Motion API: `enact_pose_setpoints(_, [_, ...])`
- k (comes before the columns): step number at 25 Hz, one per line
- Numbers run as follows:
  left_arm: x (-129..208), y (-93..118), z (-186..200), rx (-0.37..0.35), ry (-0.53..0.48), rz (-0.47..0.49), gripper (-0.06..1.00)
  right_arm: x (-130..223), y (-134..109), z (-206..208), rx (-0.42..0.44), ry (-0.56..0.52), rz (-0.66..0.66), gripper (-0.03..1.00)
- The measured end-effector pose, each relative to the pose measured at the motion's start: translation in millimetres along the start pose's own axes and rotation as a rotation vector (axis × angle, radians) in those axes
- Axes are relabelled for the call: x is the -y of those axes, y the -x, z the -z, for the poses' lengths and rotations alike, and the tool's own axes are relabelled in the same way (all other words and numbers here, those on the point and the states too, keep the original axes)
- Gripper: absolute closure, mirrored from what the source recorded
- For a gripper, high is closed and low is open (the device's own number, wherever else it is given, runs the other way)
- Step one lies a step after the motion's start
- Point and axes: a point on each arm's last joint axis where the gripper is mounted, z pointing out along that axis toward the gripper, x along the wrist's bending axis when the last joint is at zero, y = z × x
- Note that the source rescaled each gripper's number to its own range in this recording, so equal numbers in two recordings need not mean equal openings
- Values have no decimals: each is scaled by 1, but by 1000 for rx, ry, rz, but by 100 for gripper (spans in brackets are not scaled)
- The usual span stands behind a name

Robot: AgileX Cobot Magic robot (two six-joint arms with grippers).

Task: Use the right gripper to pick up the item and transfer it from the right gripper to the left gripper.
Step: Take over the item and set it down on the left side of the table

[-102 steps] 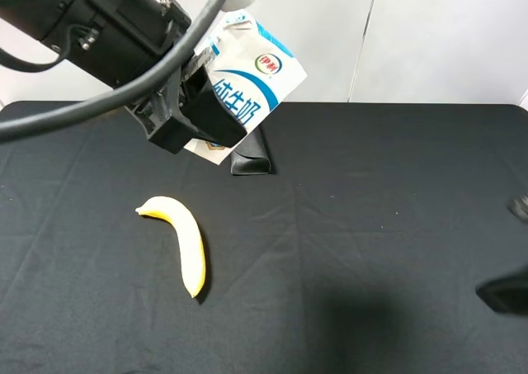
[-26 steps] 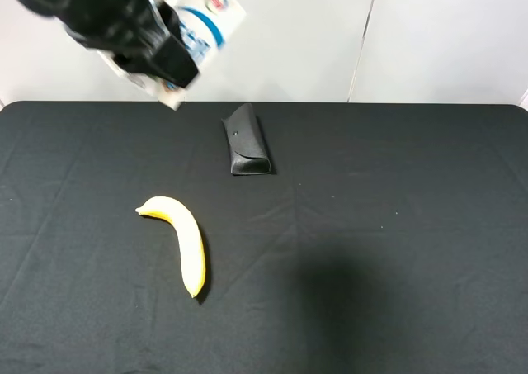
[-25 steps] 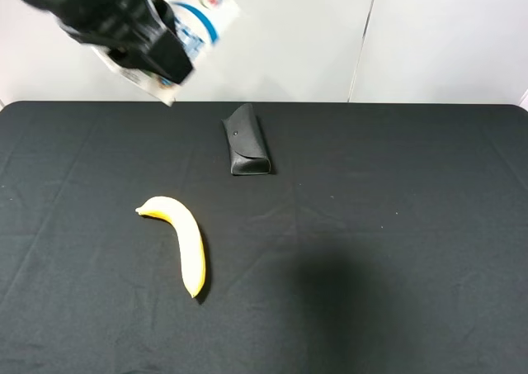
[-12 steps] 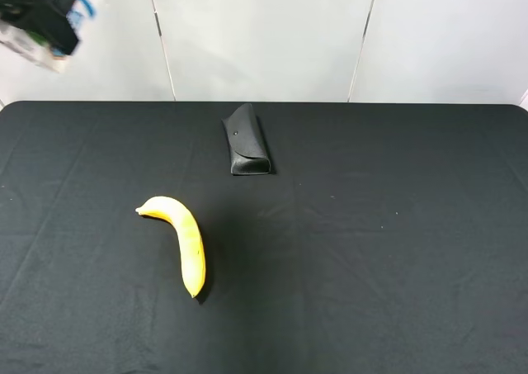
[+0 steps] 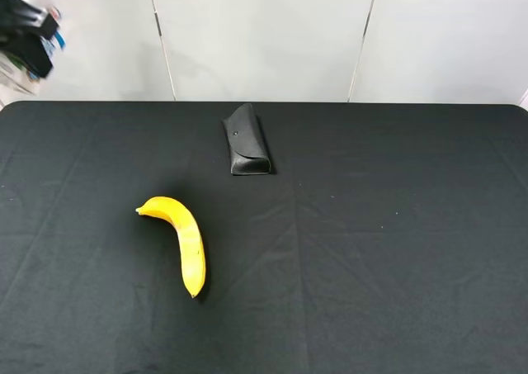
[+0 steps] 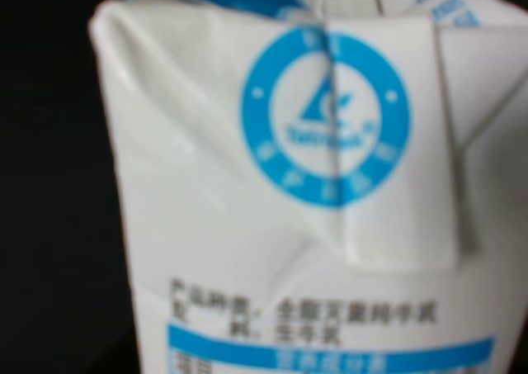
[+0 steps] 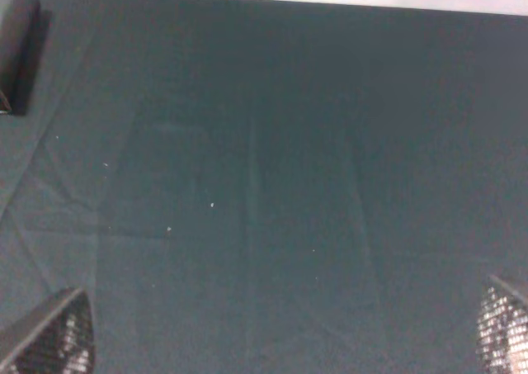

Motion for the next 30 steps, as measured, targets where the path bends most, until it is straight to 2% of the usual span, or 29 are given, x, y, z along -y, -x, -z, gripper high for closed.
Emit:
enact_pose_setpoints(7, [-10, 5, -61, 67, -129, 28, 94, 0, 0, 0, 0, 0, 0, -3])
enact_pose_setpoints(18, [-7, 8, -146, 88, -294, 32, 94, 0, 0, 0, 0, 0, 0, -3])
enact_pose_setpoints(24, [-6, 9, -165, 87, -302, 33, 94, 0, 0, 0, 0, 0, 0, -3])
enact_pose_setpoints(30, [-9, 8, -168, 82, -265, 34, 94, 0, 0, 0, 0, 0, 0, -3])
